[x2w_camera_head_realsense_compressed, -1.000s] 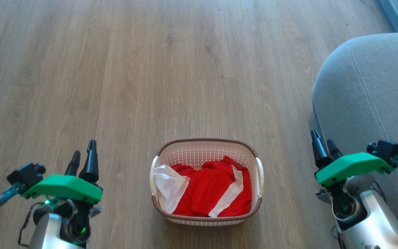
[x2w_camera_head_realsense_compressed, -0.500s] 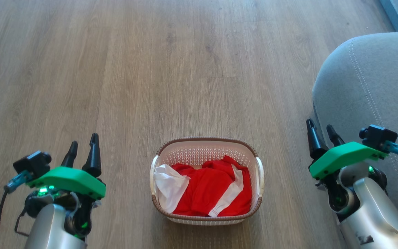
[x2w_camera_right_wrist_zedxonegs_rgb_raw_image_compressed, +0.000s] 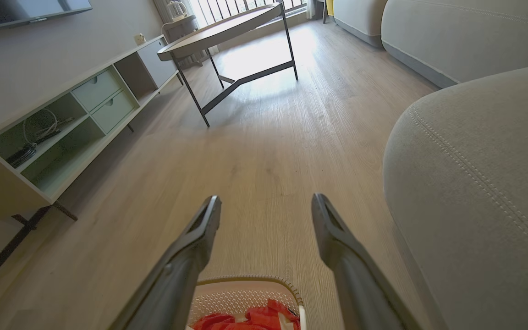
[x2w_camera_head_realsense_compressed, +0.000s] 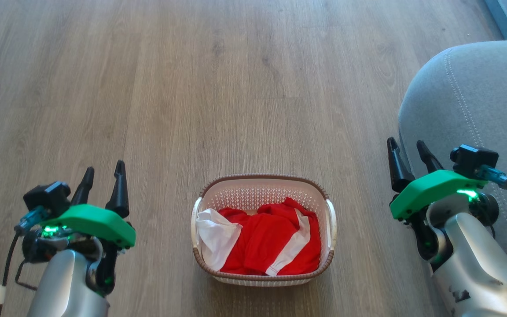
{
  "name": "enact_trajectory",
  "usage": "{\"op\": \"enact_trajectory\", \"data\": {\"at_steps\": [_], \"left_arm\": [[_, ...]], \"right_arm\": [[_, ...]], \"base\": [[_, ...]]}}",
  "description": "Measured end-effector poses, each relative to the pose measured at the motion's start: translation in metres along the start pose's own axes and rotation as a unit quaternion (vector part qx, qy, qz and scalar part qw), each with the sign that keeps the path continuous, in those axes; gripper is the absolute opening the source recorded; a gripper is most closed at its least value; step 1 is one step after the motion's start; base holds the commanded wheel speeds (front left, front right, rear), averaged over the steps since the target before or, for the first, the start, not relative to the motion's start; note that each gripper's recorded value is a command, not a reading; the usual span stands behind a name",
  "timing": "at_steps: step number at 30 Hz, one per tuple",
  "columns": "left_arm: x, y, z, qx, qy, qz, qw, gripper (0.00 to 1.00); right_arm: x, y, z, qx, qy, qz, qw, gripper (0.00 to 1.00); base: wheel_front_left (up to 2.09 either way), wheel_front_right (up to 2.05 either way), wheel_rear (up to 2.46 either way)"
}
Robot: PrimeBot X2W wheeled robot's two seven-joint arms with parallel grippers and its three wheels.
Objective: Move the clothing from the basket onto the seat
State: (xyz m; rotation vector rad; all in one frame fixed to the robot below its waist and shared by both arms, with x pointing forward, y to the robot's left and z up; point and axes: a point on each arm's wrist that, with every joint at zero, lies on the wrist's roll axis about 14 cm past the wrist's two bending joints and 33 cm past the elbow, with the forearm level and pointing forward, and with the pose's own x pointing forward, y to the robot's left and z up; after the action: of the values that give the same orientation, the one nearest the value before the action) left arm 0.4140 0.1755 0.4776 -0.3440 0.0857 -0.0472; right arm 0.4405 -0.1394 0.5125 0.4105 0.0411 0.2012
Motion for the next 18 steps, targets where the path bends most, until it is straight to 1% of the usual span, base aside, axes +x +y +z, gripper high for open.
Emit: {"op": "enact_trajectory", "data": {"at_steps": [14,18], "left_arm": [[0.006,-0.005,0.007,0.082,-0.014,-0.015,0.996,1.00],[0.011,-0.006,0.015,0.109,-0.025,-0.018,0.994,1.00]], "right_arm": [[0.005,0.011,0.002,-0.082,-0.006,0.028,0.996,1.00],[0.012,0.018,0.017,-0.115,-0.026,0.042,0.992,1.00]], "base": [[0.00,0.00,0.00],[0.00,0.00,0.00]]}}
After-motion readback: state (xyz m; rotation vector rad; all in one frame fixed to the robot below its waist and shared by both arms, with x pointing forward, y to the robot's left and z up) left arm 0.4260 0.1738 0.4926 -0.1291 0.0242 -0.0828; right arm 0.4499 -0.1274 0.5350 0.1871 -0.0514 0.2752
